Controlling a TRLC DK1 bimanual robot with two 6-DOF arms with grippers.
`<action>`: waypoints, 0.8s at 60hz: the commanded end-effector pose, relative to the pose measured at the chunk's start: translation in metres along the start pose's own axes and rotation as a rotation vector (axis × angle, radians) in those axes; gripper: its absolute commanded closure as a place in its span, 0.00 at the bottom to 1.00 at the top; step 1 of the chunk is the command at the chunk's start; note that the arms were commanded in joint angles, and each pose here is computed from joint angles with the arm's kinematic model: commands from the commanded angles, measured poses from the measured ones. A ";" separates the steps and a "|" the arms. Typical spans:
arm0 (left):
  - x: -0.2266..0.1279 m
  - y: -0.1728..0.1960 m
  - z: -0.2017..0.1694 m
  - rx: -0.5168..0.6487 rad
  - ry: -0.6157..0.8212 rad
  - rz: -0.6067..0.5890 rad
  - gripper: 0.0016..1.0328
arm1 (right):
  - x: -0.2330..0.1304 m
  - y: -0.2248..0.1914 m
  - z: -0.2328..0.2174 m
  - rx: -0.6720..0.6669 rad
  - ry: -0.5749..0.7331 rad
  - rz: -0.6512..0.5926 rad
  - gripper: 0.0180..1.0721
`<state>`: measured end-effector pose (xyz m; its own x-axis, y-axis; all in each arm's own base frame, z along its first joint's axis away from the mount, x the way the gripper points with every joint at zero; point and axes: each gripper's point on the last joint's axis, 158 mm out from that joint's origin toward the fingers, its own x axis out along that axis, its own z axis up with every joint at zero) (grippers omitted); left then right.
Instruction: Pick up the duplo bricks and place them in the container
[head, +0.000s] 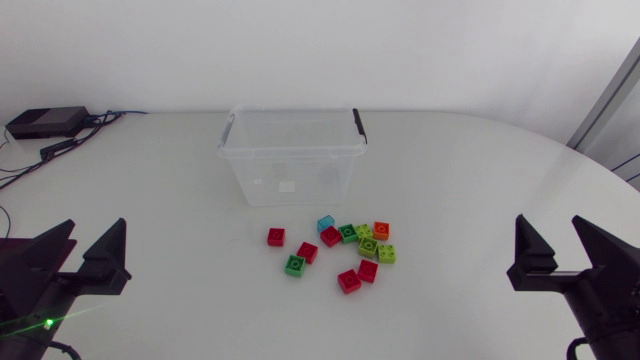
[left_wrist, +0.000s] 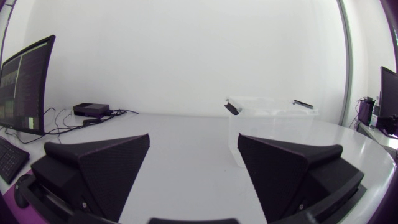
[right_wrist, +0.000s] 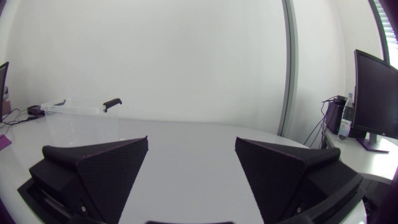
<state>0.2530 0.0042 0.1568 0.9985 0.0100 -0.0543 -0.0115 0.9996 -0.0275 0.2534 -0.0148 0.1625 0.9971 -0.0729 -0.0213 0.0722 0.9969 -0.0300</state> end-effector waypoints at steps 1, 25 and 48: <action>0.001 -0.001 -0.005 -0.003 -0.001 -0.004 0.04 | 0.001 0.003 -0.011 0.020 0.022 0.013 0.04; 0.001 -0.001 -0.005 -0.003 -0.001 -0.003 0.04 | 0.001 0.004 -0.011 0.020 0.022 0.016 0.04; -0.002 0.001 0.017 -0.002 -0.059 0.003 0.04 | 0.000 0.010 0.000 0.032 -0.019 0.041 0.04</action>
<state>0.2532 0.0043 0.1607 0.9992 0.0104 -0.0387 -0.0115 0.9996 -0.0271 0.2538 -0.0059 0.1643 0.9993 -0.0352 -0.0141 0.0348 0.9991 -0.0257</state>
